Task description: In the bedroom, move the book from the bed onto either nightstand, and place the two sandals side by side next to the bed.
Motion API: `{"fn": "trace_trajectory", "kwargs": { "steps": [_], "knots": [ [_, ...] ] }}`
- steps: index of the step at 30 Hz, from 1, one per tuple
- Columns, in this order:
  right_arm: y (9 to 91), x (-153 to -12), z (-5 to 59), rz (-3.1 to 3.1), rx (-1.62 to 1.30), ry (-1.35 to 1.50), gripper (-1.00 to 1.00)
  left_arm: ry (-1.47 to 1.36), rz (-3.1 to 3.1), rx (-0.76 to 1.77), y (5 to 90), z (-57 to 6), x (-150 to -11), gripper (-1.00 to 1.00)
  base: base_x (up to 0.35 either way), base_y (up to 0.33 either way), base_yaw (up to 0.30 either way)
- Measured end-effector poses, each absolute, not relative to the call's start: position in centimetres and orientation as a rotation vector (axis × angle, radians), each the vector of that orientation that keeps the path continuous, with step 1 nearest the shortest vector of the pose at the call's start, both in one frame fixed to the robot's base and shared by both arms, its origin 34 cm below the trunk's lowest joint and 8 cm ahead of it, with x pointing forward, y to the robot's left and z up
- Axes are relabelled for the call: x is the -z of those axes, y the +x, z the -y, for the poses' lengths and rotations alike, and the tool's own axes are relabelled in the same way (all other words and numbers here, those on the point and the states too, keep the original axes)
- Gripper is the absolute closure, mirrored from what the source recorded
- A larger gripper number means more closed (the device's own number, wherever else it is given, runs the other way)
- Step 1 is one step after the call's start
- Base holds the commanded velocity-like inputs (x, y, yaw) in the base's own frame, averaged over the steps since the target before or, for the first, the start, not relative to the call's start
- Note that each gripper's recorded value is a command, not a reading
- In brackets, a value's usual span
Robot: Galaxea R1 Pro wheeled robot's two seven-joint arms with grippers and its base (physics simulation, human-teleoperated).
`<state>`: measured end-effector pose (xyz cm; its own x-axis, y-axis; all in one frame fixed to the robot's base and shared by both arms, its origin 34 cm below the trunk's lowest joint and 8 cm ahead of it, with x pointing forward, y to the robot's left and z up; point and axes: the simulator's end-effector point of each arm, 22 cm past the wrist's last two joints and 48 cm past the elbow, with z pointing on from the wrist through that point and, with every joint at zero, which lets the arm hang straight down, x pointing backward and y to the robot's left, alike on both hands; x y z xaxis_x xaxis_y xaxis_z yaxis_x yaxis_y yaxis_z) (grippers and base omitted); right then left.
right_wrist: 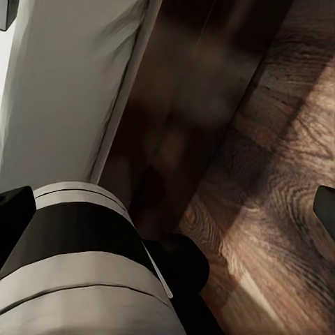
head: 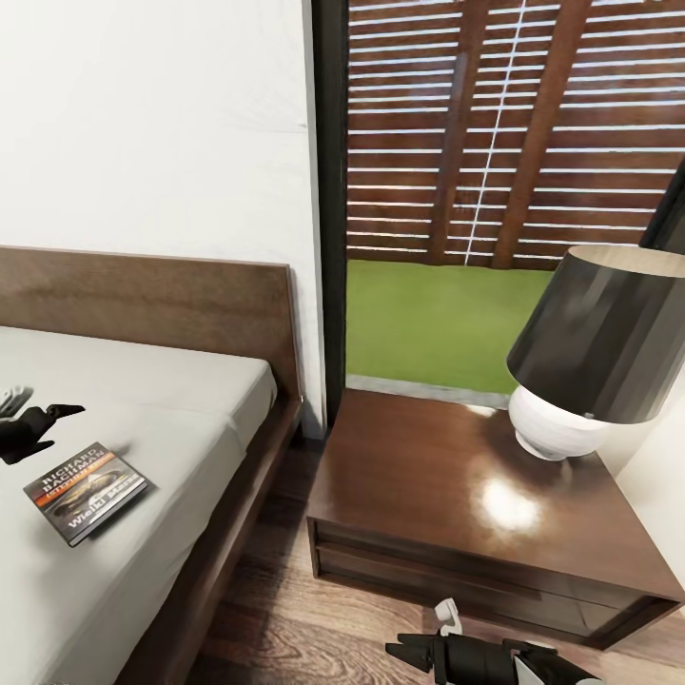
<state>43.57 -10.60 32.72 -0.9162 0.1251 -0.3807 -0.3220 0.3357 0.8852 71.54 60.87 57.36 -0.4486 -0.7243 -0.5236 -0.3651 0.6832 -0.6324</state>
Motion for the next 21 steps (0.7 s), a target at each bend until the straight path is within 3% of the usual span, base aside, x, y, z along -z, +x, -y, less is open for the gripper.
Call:
{"fn": "trace_trajectory", "kwargs": {
  "steps": [21],
  "knots": [
    [43.5,-32.7,10.6,-2.225,-1.606,-0.173,-1.0,-0.849,-2.089,0.562,71.1,-60.5,-56.3,-1.0,0.0,0.0,0.0]
  ]
}}
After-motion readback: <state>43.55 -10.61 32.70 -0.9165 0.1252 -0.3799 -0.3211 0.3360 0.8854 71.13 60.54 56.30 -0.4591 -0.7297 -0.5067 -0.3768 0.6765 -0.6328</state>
